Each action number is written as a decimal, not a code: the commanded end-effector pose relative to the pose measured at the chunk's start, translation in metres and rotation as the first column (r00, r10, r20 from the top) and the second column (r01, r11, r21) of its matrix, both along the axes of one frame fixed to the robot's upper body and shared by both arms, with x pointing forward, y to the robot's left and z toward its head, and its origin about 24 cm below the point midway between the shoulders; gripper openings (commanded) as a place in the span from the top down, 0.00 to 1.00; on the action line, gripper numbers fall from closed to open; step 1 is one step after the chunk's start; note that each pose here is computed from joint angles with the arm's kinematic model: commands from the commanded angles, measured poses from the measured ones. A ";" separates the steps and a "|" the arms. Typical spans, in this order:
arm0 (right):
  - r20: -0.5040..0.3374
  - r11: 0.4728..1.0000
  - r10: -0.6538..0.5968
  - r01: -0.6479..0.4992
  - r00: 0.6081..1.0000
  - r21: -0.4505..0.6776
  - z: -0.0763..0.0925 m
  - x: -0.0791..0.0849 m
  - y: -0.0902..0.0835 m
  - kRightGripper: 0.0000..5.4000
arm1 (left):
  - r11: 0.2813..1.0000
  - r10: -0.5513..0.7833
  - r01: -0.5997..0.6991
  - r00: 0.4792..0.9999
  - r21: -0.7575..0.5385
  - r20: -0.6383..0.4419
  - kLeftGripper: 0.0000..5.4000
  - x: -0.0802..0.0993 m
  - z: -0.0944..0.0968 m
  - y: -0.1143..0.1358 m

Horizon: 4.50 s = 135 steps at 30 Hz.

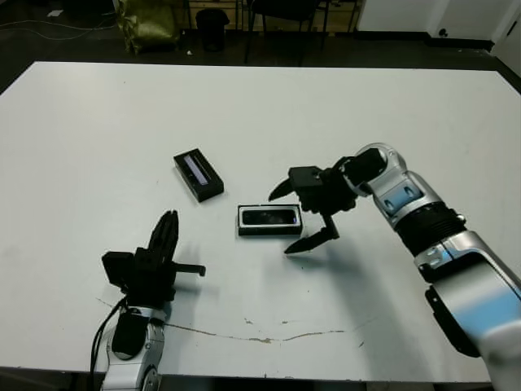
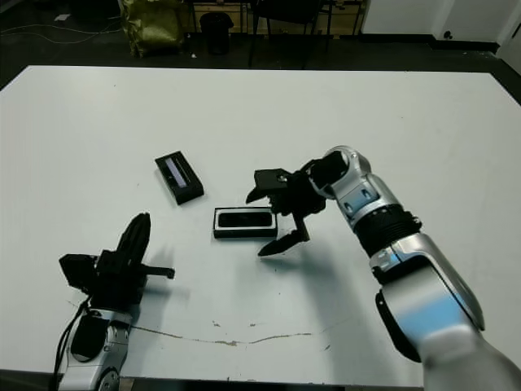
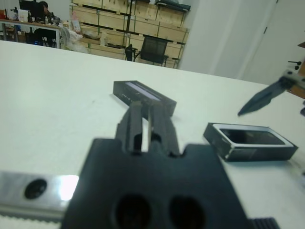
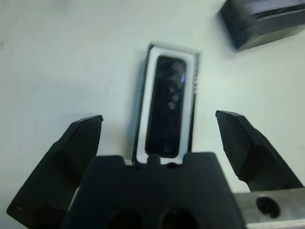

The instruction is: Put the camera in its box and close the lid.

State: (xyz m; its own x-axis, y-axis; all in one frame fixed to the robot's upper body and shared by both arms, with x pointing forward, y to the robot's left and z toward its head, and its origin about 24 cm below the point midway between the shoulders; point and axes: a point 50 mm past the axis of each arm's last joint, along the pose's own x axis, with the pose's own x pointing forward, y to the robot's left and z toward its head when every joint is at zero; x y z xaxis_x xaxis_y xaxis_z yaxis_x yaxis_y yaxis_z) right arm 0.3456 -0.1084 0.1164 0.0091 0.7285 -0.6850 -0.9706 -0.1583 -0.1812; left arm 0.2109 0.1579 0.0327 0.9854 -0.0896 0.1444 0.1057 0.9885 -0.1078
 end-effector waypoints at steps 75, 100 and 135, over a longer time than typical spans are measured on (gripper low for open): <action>-0.125 0.274 -0.853 0.637 0.507 0.721 -0.053 -0.151 -0.026 1.00 | -0.250 -0.091 0.632 0.739 0.734 -0.668 1.00 0.198 0.103 -0.040; -0.159 0.248 -0.866 0.684 0.474 0.686 -0.057 -0.156 -0.019 1.00 | -0.230 -0.051 0.759 0.615 0.609 -0.787 1.00 0.184 0.064 -0.035; -0.186 0.255 -0.842 0.677 0.507 0.690 -0.058 -0.149 -0.015 1.00 | -0.389 0.080 0.797 0.529 0.462 -0.845 1.00 0.183 0.077 -0.023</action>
